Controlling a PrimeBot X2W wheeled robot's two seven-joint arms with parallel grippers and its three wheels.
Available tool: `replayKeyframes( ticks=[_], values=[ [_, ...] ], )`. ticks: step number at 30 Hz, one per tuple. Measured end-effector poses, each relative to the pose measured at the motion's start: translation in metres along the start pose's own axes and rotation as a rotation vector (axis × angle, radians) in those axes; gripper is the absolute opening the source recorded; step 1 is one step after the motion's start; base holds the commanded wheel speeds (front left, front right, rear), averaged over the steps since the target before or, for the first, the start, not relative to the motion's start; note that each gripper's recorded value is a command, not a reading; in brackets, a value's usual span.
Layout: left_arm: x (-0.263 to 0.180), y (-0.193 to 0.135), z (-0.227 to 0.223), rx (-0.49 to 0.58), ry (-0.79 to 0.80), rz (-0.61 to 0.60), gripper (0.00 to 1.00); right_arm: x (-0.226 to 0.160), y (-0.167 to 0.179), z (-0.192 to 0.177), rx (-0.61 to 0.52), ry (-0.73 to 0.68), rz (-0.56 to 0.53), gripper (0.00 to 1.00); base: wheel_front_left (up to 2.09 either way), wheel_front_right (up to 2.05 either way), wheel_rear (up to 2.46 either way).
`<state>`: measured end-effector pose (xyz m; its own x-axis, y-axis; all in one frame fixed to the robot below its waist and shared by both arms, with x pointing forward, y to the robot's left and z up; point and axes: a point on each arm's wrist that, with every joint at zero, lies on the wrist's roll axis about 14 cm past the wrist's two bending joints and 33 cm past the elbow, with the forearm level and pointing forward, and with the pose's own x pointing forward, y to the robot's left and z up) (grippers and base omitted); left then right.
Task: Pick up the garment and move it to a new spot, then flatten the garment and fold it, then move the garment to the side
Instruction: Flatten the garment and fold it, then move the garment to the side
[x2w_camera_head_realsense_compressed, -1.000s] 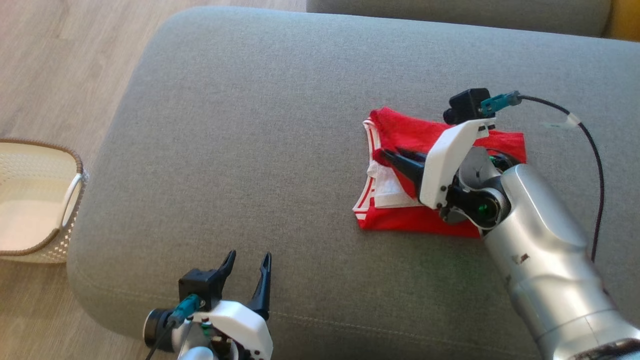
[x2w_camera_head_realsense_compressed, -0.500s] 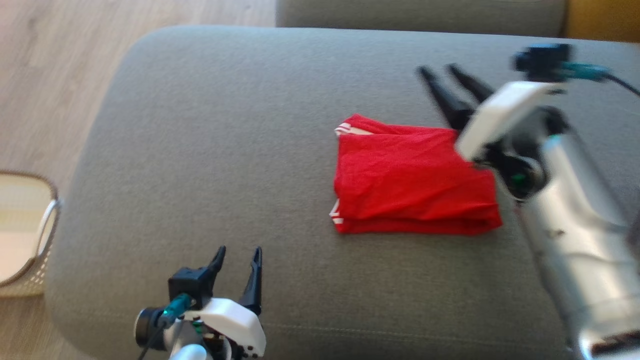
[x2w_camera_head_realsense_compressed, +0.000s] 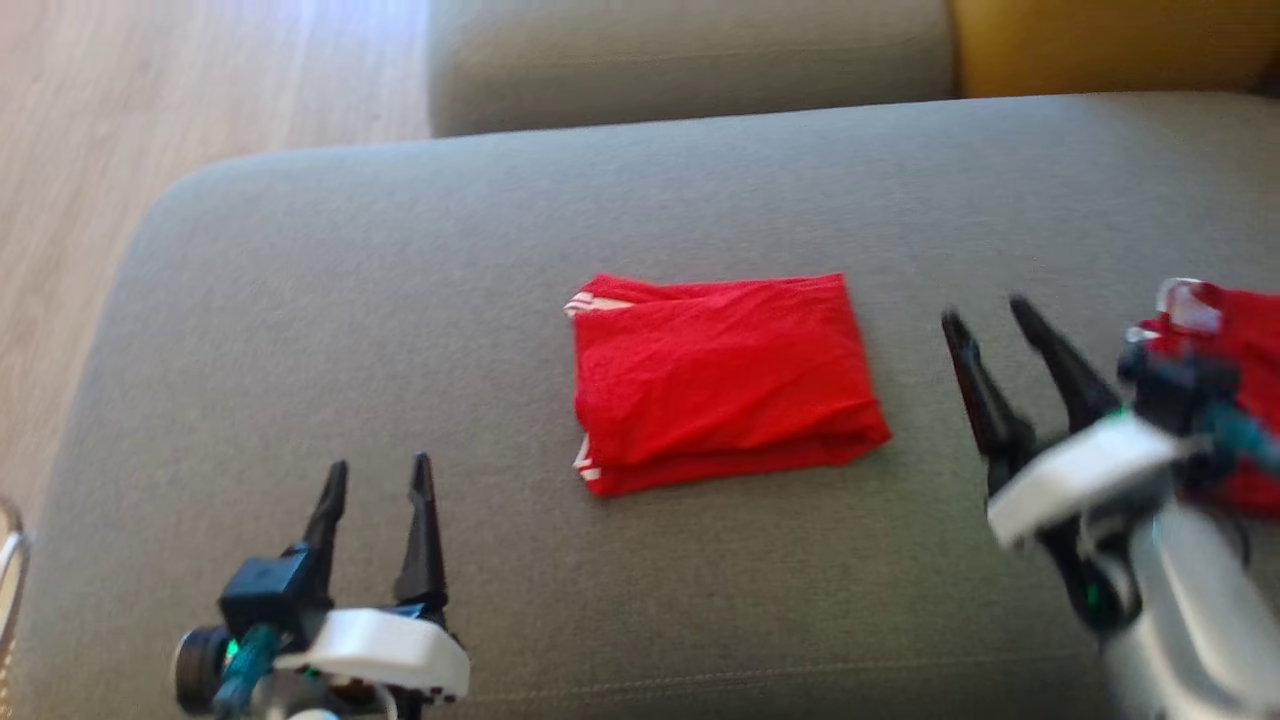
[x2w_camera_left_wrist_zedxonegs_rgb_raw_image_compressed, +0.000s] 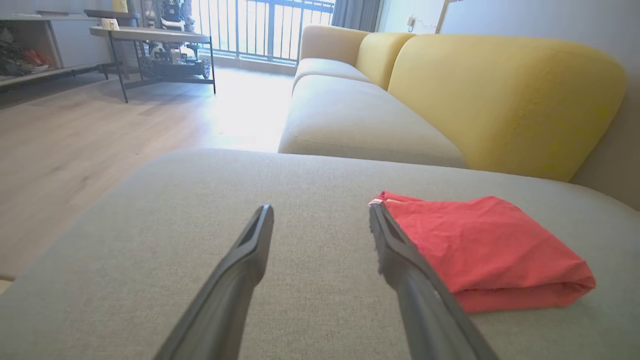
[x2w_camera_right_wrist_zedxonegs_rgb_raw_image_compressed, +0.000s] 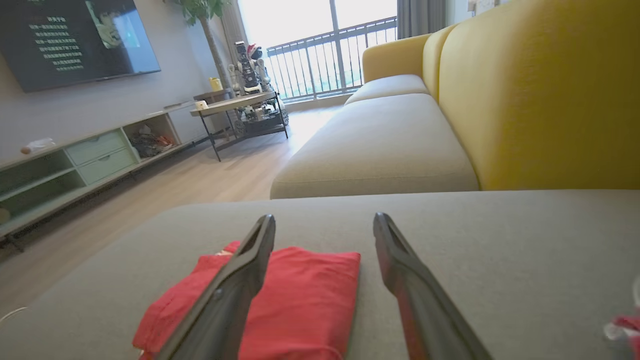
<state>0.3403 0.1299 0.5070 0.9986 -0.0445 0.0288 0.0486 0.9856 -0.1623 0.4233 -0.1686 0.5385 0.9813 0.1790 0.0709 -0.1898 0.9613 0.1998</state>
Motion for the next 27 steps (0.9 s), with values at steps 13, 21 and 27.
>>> replayKeyframes(
  ticks=[13, 21, 27],
  values=[
    [-0.028, -0.001, 0.004, 0.073, -0.039, -0.012, 1.0, -0.079, 0.005, -0.034, -0.072, -0.004, -0.071, 1.0, 0.0, 0.0, 0.0],
    [-0.037, -0.007, 0.002, 0.104, -0.045, -0.05, 1.0, -0.096, 0.018, -0.023, -0.184, -0.039, -0.05, 1.0, 0.0, 0.0, 0.0],
    [-0.048, -0.007, -0.002, 0.122, -0.041, -0.057, 1.0, -0.117, 0.012, -0.03, -0.182, -0.021, -0.084, 1.0, 0.0, 0.0, 0.0]
  ],
)
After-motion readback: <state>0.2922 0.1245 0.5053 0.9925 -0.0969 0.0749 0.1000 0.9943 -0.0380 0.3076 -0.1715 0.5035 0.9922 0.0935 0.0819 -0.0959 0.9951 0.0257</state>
